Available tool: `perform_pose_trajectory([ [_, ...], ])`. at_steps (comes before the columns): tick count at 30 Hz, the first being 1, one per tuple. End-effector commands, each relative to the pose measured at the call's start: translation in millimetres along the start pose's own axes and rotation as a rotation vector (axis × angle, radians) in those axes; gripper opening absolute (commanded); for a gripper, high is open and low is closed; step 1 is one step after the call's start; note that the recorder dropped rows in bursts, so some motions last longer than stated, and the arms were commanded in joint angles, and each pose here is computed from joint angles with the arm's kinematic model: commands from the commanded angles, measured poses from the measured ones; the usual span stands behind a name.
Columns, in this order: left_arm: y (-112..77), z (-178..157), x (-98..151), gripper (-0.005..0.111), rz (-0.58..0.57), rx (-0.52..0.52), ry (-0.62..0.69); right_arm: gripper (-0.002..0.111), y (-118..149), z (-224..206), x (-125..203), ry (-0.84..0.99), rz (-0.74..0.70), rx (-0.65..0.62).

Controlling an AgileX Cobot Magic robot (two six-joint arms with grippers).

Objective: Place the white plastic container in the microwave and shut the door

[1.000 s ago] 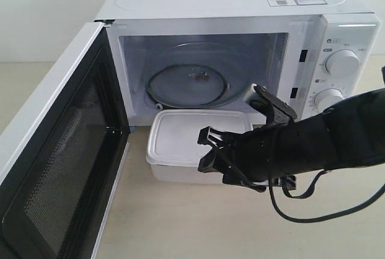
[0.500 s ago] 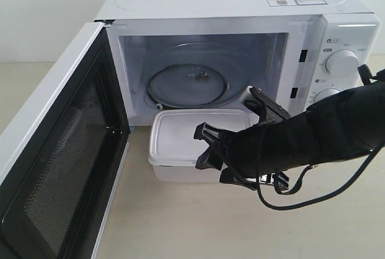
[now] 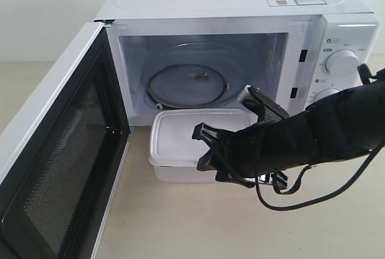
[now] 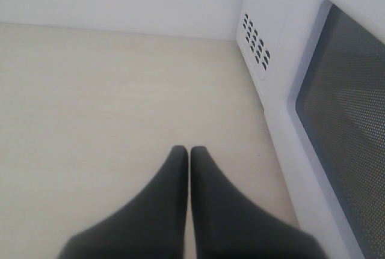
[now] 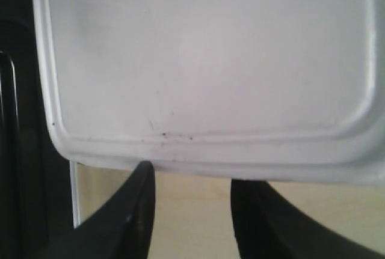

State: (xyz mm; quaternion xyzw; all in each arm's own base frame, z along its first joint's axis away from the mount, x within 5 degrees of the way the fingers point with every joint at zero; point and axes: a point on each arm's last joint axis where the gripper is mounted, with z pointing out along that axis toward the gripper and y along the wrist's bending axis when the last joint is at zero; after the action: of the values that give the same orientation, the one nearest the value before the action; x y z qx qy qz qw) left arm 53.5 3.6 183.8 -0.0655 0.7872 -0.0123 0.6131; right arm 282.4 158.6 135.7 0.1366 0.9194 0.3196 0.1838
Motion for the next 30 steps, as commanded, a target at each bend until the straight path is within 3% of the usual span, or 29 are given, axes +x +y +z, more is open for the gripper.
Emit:
perform_pose_trajectory([
  [1, 0.0, 0.3, 1.0, 0.004, -0.005, 0.0, 0.0, 0.002, -7.6, -2.8, -6.2, -0.061, -0.041, 0.074],
  [10, 0.0, 0.3, 1.0, 0.004, -0.005, 0.0, 0.0, 0.001, -5.7, -34.8, 1.9, -0.119, -0.094, 0.068],
  [14, 0.0, 0.3, 1.0, 0.004, -0.005, 0.0, 0.0, 0.001, -2.6, -35.6, 10.1, -0.066, -0.066, 0.008],
  [18, 0.0, 0.3, 1.0, 0.004, -0.005, 0.0, 0.0, 0.001, -16.6, -47.7, 17.0, -0.106, -0.078, 0.081],
  [21, 0.0, 0.3, 1.0, 0.004, -0.005, 0.0, 0.0, 0.001, -7.6, -50.5, 29.4, -0.011, -0.107, -0.049],
  [26, 0.0, 0.3, 1.0, 0.004, -0.005, 0.0, 0.0, 0.001, -6.6, -50.0, 30.9, -0.008, -0.1, -0.049],
  [30, 0.0, 0.3, 1.0, 0.004, -0.005, 0.0, 0.0, 0.001, 2.8, -52.4, 29.8, 0.04, -0.095, -0.155],
])
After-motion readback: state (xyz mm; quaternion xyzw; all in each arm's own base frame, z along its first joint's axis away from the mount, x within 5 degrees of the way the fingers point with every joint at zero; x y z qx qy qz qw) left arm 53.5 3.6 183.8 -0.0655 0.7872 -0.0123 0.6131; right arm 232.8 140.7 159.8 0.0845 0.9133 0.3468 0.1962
